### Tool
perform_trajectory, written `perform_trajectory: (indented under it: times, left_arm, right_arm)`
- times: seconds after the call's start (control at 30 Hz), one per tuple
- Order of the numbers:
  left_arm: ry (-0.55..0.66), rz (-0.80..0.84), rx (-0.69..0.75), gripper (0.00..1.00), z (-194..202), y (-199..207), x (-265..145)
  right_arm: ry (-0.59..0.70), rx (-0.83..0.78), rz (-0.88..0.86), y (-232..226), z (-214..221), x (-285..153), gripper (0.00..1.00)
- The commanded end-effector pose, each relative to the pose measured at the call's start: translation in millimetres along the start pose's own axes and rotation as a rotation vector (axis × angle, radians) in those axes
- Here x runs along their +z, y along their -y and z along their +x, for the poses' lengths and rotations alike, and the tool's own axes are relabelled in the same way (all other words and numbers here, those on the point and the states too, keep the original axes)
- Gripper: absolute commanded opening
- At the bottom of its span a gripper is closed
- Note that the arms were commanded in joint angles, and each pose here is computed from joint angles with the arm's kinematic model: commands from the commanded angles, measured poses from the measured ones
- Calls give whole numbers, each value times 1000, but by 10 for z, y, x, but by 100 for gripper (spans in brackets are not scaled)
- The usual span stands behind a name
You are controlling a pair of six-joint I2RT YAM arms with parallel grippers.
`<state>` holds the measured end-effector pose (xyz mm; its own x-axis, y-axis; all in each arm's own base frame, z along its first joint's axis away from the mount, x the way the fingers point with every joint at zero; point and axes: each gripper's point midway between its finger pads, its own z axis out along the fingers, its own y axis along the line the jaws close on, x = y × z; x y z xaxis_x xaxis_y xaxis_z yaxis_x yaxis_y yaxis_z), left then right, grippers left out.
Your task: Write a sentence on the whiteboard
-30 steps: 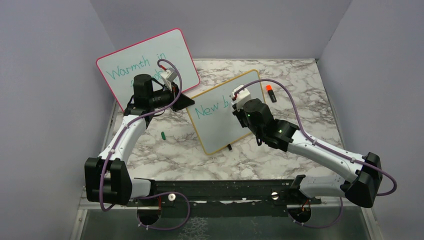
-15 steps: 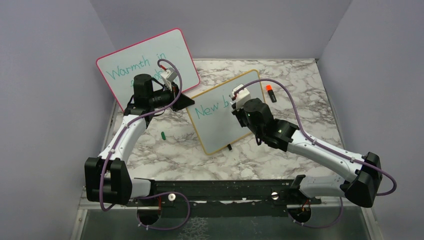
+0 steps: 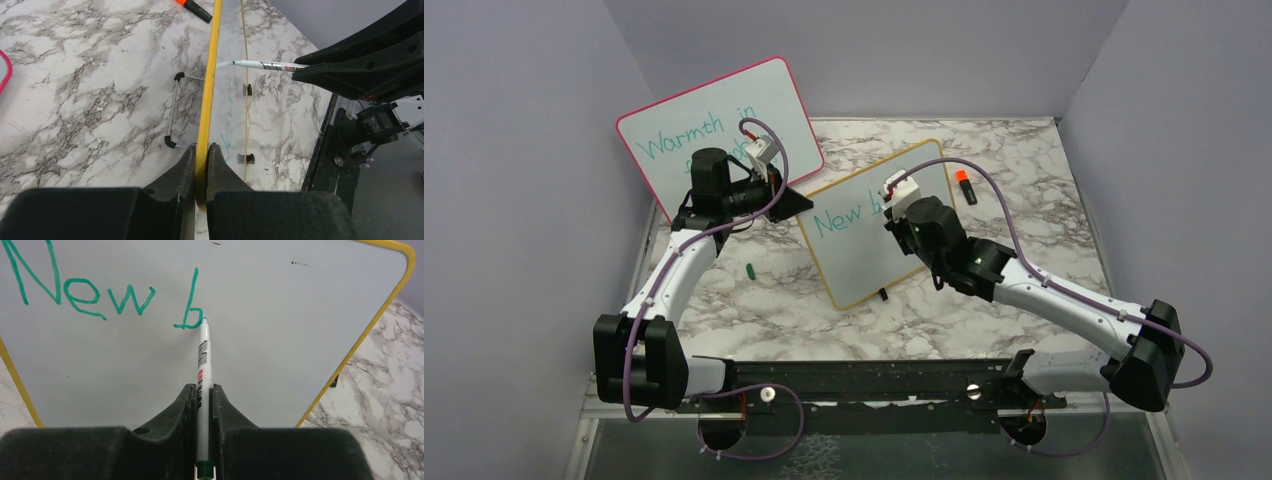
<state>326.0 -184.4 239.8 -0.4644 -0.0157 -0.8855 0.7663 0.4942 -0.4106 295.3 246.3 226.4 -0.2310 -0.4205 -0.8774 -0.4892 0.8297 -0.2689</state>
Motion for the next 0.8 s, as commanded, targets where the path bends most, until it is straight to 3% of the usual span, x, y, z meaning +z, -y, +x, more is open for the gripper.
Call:
perform_trajectory:
  times: [0.0, 0.77]
  left_arm:
    - [-79, -73, -15, 0, 285, -186, 56]
    - [-78, -70, -12, 0, 280, -176, 52]
  right_arm:
    - [-1, 3, 25, 43, 31, 75, 0]
    - [55, 28, 58, 139, -141, 52, 0]
